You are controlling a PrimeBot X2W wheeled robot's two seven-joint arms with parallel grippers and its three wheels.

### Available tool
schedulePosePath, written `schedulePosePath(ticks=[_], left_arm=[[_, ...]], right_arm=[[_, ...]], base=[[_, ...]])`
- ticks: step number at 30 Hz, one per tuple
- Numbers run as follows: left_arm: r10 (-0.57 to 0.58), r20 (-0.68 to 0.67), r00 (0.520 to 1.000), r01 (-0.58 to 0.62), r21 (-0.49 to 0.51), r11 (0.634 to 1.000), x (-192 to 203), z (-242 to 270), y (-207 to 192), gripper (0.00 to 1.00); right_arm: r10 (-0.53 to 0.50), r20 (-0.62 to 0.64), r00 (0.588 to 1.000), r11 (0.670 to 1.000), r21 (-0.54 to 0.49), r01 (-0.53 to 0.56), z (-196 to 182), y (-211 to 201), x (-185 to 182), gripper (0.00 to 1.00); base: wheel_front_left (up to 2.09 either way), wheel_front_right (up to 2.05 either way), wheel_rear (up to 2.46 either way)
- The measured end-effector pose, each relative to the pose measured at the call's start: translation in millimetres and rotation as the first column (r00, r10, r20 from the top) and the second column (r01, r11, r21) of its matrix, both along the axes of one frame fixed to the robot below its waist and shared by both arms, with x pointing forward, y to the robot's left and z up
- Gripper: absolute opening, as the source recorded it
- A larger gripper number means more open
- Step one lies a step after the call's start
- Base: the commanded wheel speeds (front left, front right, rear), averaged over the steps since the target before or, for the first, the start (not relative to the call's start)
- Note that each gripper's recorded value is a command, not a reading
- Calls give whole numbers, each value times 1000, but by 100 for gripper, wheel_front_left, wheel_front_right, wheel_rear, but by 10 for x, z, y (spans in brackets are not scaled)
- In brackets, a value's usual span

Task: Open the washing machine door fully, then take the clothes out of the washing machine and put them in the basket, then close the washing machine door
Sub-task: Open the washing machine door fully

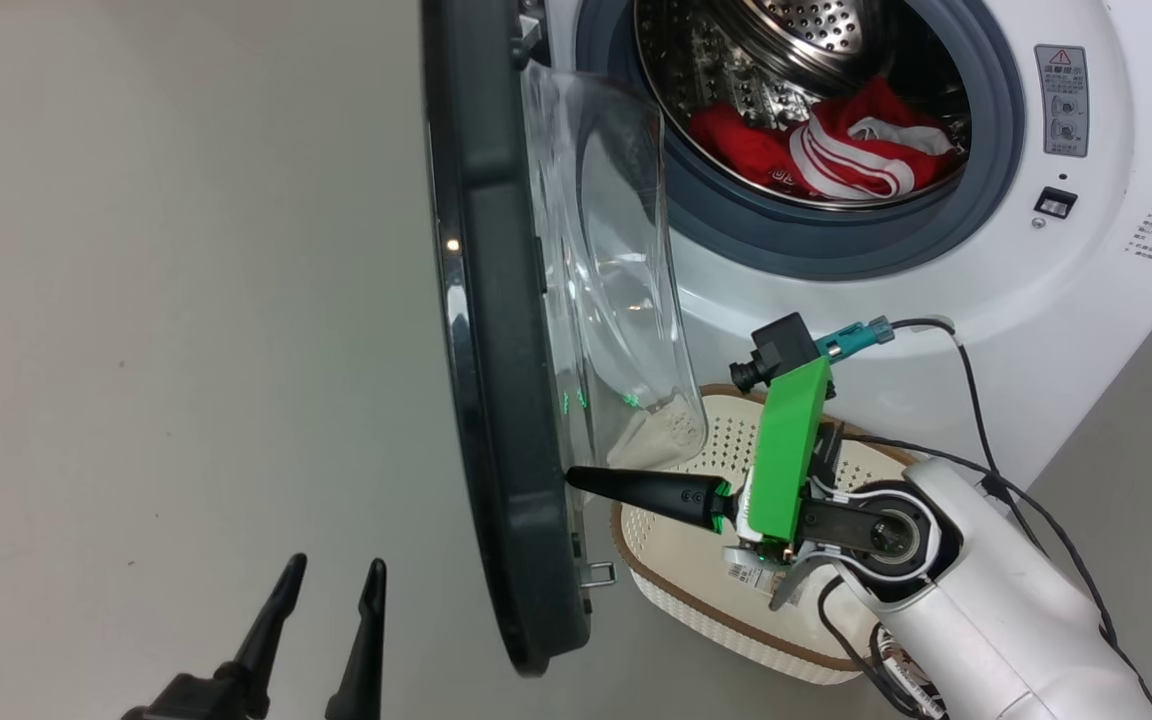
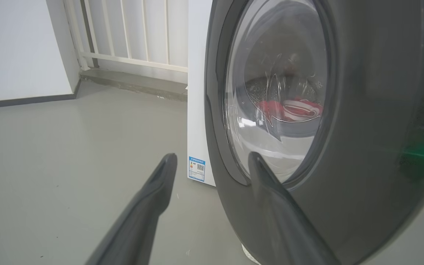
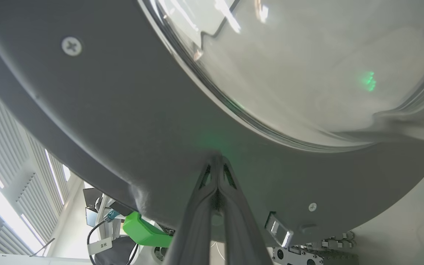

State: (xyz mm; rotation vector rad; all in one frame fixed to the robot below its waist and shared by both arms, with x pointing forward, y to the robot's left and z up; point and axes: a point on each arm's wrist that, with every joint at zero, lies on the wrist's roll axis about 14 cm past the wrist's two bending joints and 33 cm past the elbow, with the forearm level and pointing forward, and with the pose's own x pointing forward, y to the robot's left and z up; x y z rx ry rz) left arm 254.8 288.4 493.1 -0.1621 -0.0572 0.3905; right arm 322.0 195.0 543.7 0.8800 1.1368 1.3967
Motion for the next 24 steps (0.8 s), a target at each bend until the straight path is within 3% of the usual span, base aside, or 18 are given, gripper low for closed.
schedulePosePath(ticks=[8,9,11,13,19,24], left_arm=[[5,0,1000,-5,-5,1000,-41,-13,-5,100],[4,1,1000,-4,-5,1000,-40,-10,-7,100],[3,3,1000,-3,-5,1000,-39,-6,-12,100],[-1,7,1000,1,-6,1000,-34,0,-20,100],[-9,7,1000,9,-12,1000,-32,-17,-44,100],[-16,2,1000,16,-19,1000,-36,-48,-59,100]], right_arm=[[14,9,1000,1000,2,-14,29,36,-71,0],[9,10,1000,1000,3,-9,35,36,-68,33],[-1,13,1000,1000,5,1,43,33,-59,49],[-37,21,999,999,6,37,40,14,-10,100],[-139,26,990,990,-35,140,-163,-144,92,100],[-260,45,964,962,-71,263,-359,-348,227,100]], base=[[0,0,0],[0,0,0],[0,0,0],[0,0,0],[0,0,0],[0,0,0]])
